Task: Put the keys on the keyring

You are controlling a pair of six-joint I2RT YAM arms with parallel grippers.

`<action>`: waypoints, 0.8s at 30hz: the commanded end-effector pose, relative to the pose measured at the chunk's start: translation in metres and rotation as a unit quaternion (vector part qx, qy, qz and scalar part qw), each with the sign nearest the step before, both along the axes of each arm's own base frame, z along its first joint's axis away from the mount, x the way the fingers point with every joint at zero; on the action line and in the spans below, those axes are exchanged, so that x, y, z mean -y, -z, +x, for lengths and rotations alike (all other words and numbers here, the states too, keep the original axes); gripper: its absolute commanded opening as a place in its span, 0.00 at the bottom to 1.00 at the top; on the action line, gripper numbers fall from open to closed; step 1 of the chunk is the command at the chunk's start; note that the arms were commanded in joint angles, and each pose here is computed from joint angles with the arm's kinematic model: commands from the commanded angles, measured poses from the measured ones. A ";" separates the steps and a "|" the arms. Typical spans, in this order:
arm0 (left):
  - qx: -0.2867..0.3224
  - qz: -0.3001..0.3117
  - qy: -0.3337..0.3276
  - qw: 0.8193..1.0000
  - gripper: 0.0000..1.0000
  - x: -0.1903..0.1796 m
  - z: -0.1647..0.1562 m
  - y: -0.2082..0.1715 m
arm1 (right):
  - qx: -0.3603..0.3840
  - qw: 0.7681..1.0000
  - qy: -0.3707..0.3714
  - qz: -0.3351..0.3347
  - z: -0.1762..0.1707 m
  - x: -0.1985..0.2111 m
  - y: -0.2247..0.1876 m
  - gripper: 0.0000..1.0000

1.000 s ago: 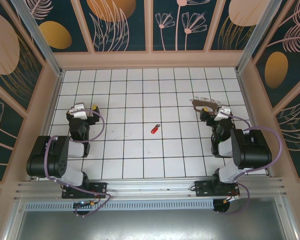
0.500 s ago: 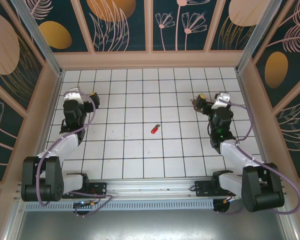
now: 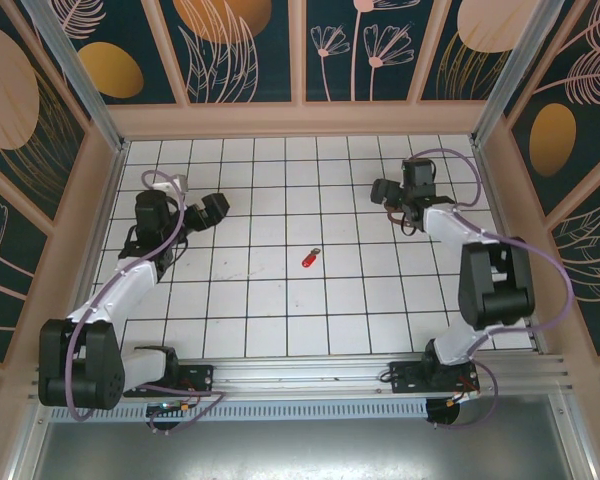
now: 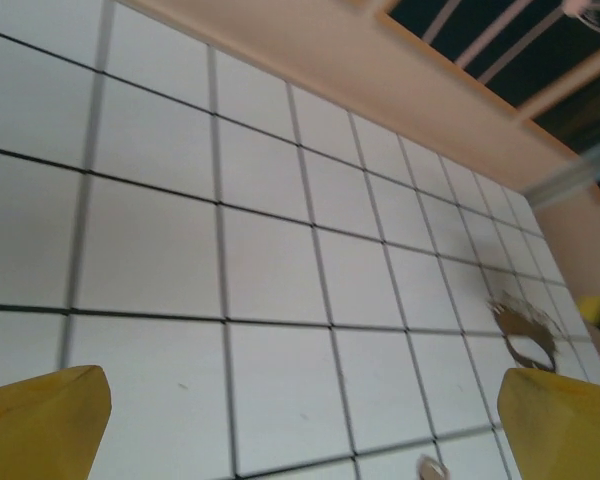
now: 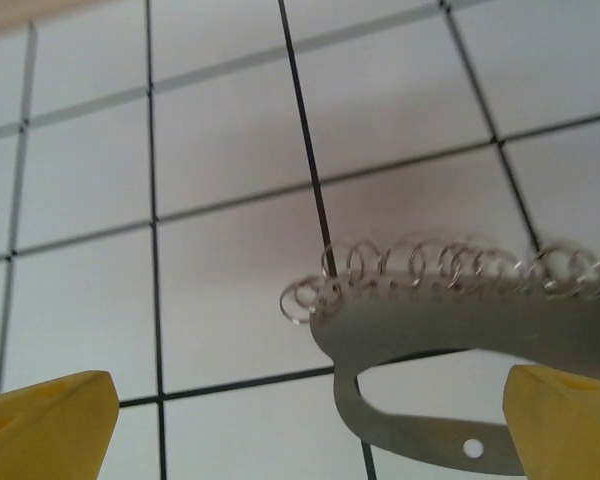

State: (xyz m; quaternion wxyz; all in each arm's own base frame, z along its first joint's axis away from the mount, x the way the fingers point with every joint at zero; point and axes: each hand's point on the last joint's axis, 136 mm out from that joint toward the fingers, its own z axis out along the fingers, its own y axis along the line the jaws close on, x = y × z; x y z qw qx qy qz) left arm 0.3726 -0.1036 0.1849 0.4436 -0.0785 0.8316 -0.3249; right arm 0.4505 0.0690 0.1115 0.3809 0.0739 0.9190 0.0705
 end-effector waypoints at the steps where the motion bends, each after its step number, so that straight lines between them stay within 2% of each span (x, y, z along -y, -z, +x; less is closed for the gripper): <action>1: -0.005 -0.020 0.033 0.999 0.98 0.024 -0.013 -0.011 | -0.062 0.997 -0.027 0.020 -0.002 -0.009 0.024 0.99; 12: -0.002 -0.032 0.016 0.999 0.99 0.026 -0.020 -0.006 | -0.101 0.993 -0.035 0.046 0.019 -0.010 0.059 0.96; 24: -0.013 -0.031 -0.019 0.999 0.99 0.017 -0.015 0.002 | -0.140 0.984 -0.045 0.097 -0.004 -0.032 0.091 0.97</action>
